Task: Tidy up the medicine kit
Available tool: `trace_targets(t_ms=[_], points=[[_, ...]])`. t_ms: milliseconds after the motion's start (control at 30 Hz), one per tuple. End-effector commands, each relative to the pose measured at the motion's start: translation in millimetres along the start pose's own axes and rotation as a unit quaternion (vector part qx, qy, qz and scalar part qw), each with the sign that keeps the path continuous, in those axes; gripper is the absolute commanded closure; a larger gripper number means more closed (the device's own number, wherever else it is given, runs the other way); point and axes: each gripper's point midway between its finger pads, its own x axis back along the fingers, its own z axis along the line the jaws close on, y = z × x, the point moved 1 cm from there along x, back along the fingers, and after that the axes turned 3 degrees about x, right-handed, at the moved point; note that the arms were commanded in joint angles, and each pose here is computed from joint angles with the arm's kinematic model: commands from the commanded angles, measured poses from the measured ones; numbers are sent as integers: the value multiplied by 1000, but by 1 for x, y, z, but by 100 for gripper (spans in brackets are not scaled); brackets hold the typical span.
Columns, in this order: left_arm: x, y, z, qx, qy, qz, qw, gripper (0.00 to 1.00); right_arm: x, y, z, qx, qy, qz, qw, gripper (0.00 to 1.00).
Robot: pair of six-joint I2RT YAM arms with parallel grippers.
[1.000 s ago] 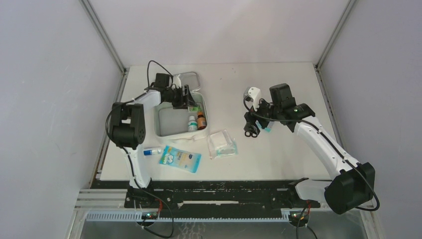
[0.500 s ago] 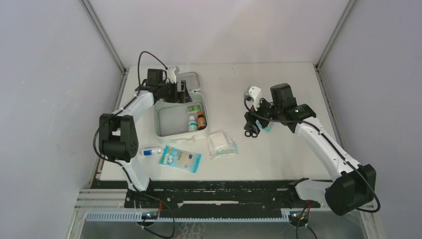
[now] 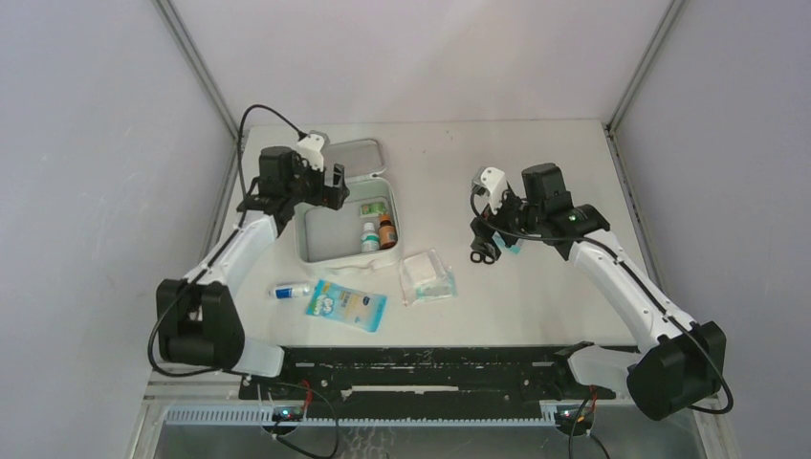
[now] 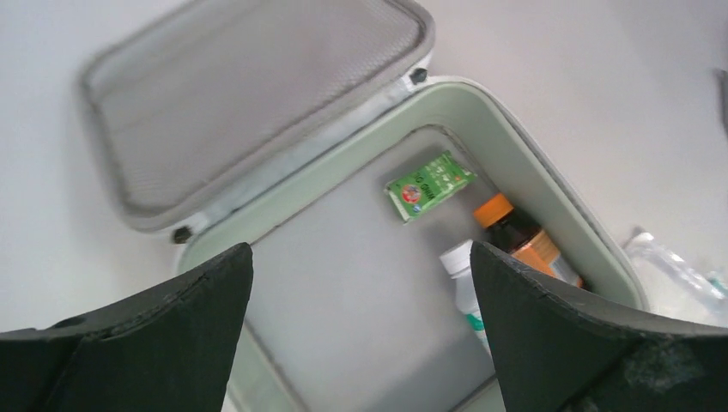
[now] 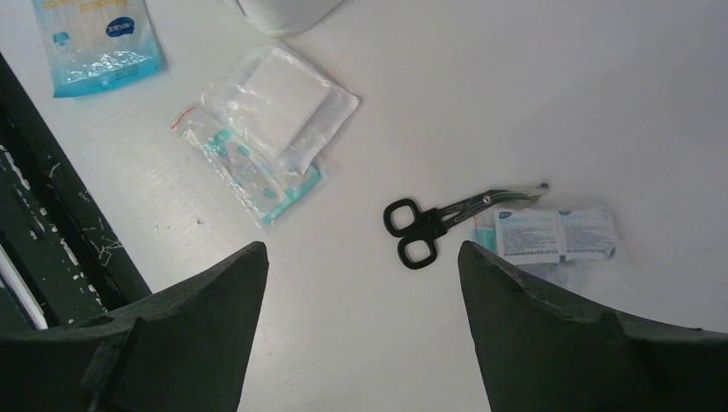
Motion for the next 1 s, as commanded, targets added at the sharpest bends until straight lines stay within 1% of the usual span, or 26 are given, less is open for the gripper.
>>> trace_targets(t_ms=[0,100,133,200,333,433,500,567,667,767,833,967], points=[[33,30,16,-78,63,-77,992,0,11,8,-13,14,-47,-17,999,18],[51,29,19,-117,85,-91,985,0,16,3,-20,16,-75,-9,997,16],[58,28,20,-129,94,-93,983,0,18,1,-23,16,-88,-6,996,13],[69,22,23,-152,108,-89,978,0,24,-1,-29,18,-112,1,993,1],[95,22,31,-157,153,-84,972,0,33,-7,-41,22,-155,15,987,0],[111,21,30,-148,162,-85,972,0,36,-11,-48,17,-186,11,982,0],[115,15,18,-162,132,-79,975,0,39,-13,-53,5,-209,6,978,0],[116,0,-2,-191,65,-53,978,0,44,-16,-54,-6,-219,8,976,0],[117,-31,-30,-228,-36,-4,973,0,45,-28,-48,-17,-200,23,979,0],[117,-54,-47,-256,-103,27,961,0,43,-40,-33,-22,-159,30,987,0],[115,-68,-52,-276,-133,46,951,0,39,-48,-22,-19,-131,32,991,0],[107,-87,-50,-319,-144,87,933,1,34,-65,-13,-5,-114,43,993,2]])
